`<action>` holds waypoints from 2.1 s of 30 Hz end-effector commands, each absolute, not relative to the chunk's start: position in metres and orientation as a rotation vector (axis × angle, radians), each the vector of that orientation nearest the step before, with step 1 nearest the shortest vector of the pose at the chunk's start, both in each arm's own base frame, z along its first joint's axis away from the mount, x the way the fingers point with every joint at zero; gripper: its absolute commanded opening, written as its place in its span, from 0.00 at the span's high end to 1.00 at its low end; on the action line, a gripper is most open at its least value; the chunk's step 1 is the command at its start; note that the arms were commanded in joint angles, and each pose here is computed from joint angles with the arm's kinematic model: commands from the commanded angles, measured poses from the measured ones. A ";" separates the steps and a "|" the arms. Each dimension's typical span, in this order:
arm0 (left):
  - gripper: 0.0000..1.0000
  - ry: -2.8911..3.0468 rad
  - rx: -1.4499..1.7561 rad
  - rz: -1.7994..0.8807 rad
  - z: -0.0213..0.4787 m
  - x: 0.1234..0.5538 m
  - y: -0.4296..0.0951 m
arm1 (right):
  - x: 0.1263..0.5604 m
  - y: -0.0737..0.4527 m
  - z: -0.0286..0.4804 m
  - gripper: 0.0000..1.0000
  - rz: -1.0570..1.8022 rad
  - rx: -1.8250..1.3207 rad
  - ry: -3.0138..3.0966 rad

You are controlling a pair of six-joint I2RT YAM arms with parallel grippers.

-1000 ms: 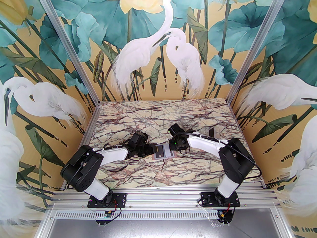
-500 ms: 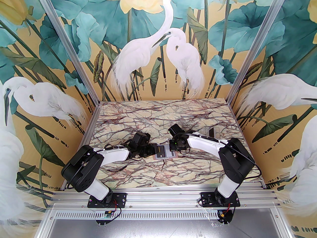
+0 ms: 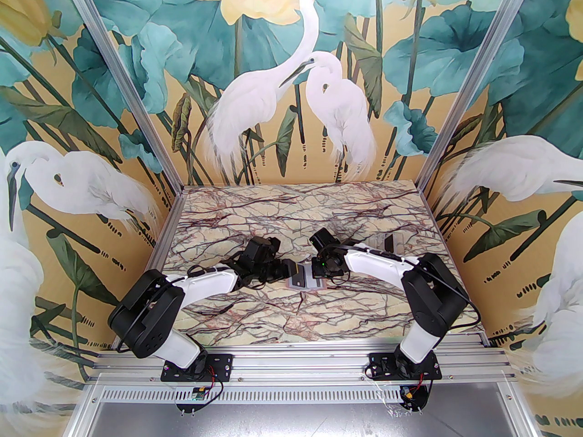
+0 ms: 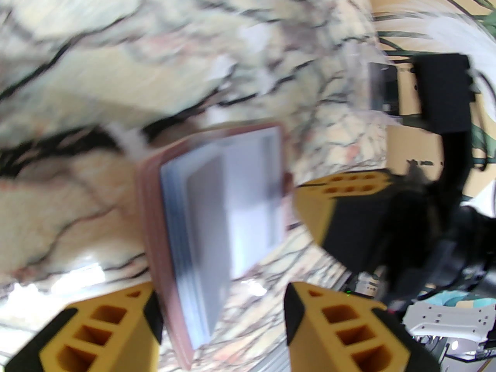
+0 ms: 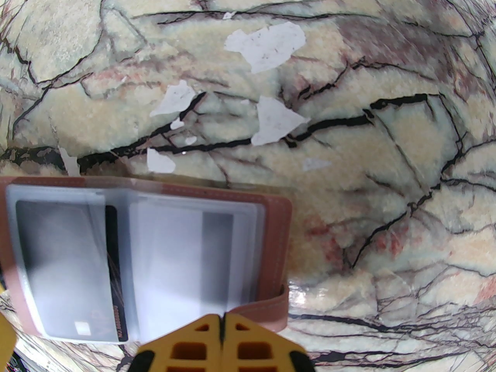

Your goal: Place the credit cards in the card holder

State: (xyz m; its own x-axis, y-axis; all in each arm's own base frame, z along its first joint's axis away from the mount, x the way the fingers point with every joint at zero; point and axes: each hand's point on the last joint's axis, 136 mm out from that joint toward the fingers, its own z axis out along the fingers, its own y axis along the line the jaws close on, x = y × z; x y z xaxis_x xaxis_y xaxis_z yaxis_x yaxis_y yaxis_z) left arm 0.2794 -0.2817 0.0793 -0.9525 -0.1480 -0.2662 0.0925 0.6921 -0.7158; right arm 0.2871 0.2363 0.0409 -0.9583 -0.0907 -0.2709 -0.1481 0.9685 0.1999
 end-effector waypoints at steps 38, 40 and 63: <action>0.44 2.625 0.161 -1.251 0.077 0.283 -0.373 | 0.283 0.175 0.038 1.00 0.493 0.094 2.846; 0.44 2.632 0.159 -1.246 0.073 0.283 -0.374 | 0.282 0.174 0.039 1.00 0.494 0.096 2.845; 0.53 2.695 0.130 -1.199 0.042 0.276 -0.377 | 0.279 0.173 0.044 1.00 0.536 0.112 2.833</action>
State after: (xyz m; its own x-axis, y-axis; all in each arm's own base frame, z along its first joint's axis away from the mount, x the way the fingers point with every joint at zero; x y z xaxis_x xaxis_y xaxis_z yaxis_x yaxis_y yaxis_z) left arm 0.2785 -0.3753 0.0528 -0.9752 -0.0014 -0.2212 0.1665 0.6535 -0.7384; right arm 0.2822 0.1746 0.0420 -0.9646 0.1124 -0.2387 0.0205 0.9338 0.3571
